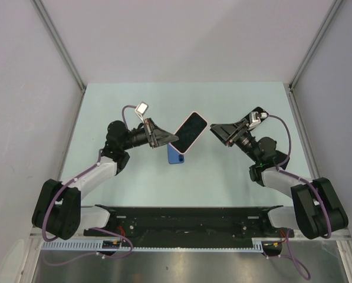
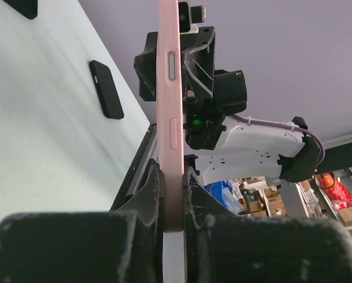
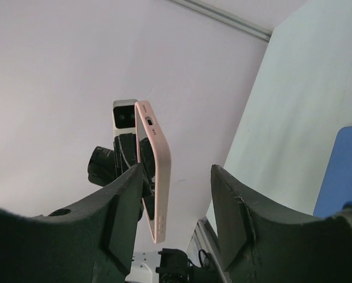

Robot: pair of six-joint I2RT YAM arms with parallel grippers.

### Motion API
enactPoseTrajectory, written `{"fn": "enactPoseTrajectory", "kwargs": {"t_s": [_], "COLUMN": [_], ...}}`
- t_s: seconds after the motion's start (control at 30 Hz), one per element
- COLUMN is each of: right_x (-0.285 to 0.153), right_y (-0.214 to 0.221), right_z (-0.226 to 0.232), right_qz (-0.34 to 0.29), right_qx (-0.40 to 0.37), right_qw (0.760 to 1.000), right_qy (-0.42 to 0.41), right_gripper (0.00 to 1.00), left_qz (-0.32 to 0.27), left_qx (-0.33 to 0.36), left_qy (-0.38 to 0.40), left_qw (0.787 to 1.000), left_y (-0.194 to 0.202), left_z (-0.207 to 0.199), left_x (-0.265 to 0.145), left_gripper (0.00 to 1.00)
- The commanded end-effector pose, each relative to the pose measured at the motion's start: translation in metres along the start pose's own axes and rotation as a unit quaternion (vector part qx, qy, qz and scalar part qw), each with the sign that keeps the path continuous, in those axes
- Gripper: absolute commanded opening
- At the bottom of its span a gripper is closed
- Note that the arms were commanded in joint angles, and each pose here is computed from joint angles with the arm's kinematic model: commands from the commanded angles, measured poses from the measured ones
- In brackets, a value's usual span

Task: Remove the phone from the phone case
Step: Remove the phone case from the phone.

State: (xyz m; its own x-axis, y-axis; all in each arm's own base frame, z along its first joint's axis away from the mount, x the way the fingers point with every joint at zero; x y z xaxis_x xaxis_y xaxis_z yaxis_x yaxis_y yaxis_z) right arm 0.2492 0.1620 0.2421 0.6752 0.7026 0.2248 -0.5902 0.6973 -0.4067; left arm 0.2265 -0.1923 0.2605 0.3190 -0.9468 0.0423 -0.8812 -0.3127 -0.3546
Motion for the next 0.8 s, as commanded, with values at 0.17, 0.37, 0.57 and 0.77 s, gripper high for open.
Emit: {"fn": "enactPoseTrajectory", "kwargs": {"t_s": [0.17, 0.37, 0.57, 0.77], "right_x": [0.002, 0.009, 0.016, 0.016], "right_y": [-0.007, -0.002, 0.000, -0.003], "right_z": [0.017, 0.029, 0.030, 0.043], "right_qz": [-0.023, -0.011, -0.011, -0.018], "right_qx": [-0.036, -0.035, -0.020, -0.030], "right_qw": [0.998, 0.993, 0.990, 0.985], "right_qy": [-0.041, -0.114, -0.142, -0.166], "right_gripper": [0.60, 0.56, 0.43, 0.40], "left_qz": [0.005, 0.003, 0.004, 0.005], "left_qx": [0.038, 0.035, 0.035, 0.029], "left_qy": [0.067, 0.075, 0.081, 0.078], "left_qw": [0.997, 0.997, 0.996, 0.997], "left_y": [-0.005, -0.006, -0.005, -0.004], "left_z": [-0.023, -0.025, -0.028, -0.025], "left_x": [-0.001, -0.002, -0.003, -0.003], "left_gripper": [0.00, 0.00, 0.00, 0.00]}}
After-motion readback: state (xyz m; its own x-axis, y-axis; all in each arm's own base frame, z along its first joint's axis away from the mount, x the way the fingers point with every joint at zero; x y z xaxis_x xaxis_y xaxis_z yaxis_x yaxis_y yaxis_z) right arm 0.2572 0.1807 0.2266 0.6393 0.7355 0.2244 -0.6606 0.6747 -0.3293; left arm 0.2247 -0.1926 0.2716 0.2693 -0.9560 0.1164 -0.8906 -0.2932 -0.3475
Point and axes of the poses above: each gripper's point midway between its finger pads, its own x axis out along the fingers, its own z axis along the line the jaws close on, y = z × x, the point moved 8 cm from there along -x, back along the fingers, and after that the axes turned 6 degrees about -x, right-handed, at the moved point
